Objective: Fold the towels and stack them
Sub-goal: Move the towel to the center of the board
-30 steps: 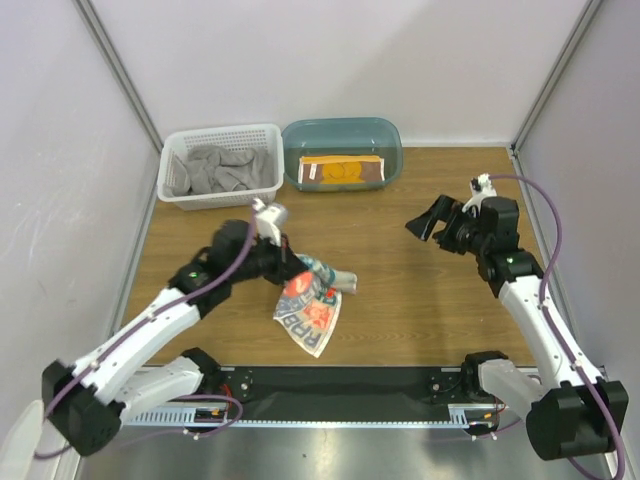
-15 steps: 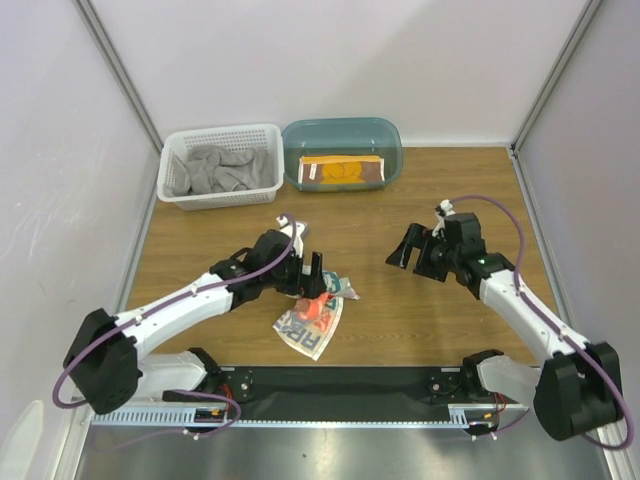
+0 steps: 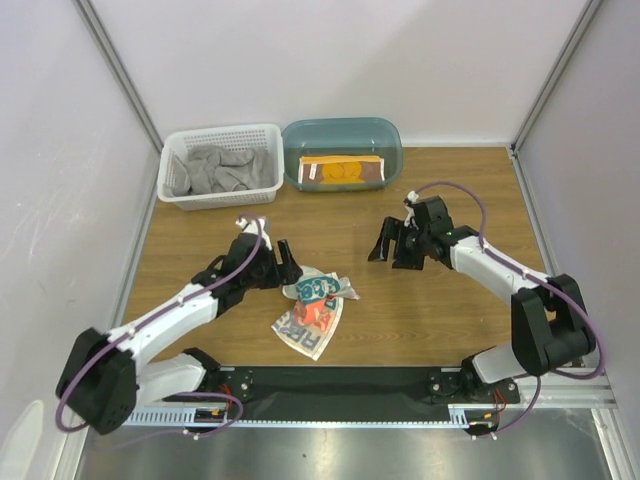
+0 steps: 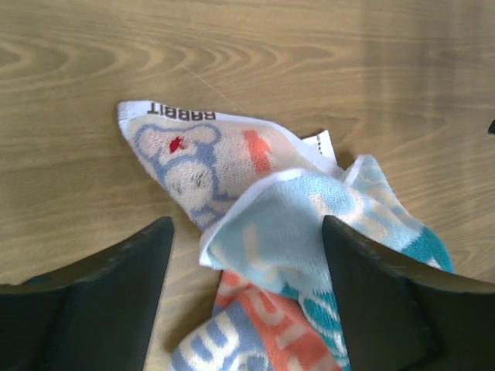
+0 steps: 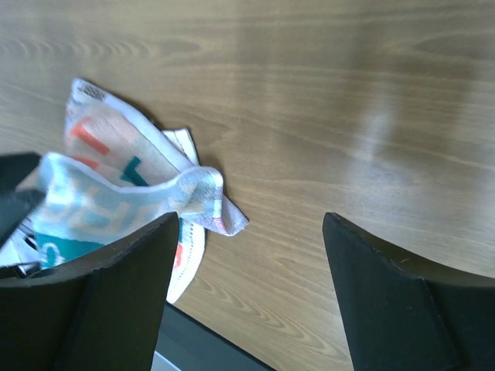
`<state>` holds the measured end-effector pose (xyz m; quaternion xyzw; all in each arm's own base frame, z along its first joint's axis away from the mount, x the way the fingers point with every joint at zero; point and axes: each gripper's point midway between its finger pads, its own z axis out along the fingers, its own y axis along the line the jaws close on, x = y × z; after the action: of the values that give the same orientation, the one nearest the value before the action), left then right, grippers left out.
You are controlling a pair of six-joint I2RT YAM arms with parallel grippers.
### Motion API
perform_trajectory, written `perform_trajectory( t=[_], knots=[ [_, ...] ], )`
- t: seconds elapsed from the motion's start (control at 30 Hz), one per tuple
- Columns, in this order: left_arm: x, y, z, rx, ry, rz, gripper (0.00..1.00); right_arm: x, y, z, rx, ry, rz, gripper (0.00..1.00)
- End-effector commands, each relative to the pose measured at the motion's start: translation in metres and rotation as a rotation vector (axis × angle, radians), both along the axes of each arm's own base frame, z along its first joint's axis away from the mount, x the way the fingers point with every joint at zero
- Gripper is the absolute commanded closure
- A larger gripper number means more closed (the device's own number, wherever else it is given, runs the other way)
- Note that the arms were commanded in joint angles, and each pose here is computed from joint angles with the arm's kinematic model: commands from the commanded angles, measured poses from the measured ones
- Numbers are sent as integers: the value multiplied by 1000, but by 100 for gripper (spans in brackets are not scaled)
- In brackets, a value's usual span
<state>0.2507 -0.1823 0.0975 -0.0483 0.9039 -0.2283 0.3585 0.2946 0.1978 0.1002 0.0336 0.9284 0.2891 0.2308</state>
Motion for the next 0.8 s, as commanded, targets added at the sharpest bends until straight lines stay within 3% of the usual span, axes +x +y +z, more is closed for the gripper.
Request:
perform_trajectory(
  t=[0.0,0.2,0.33,0.43,0.47,0.53,0.77],
  knots=[
    [20,-24,19,-41,-101,-138,22,-4,17,4,14,-3,81,20],
    [32,-27,-7,59,-56,-185,36,-6,25,1,23,-8,91,23],
    [31,-35,-11,43,-58,-237,52,-7,36,4,49,-12,117,25],
    [30,-43,-6,20,-82,-284,71,-12,47,2,53,-13,161,25],
    [29,-43,-6,21,-84,-293,84,-15,52,-2,50,-9,187,26],
    [37,-46,3,21,-123,-302,100,-17,57,-3,47,-2,209,28],
    [61,-44,55,83,-238,-291,100,-29,73,-14,90,12,325,47]
  ],
)
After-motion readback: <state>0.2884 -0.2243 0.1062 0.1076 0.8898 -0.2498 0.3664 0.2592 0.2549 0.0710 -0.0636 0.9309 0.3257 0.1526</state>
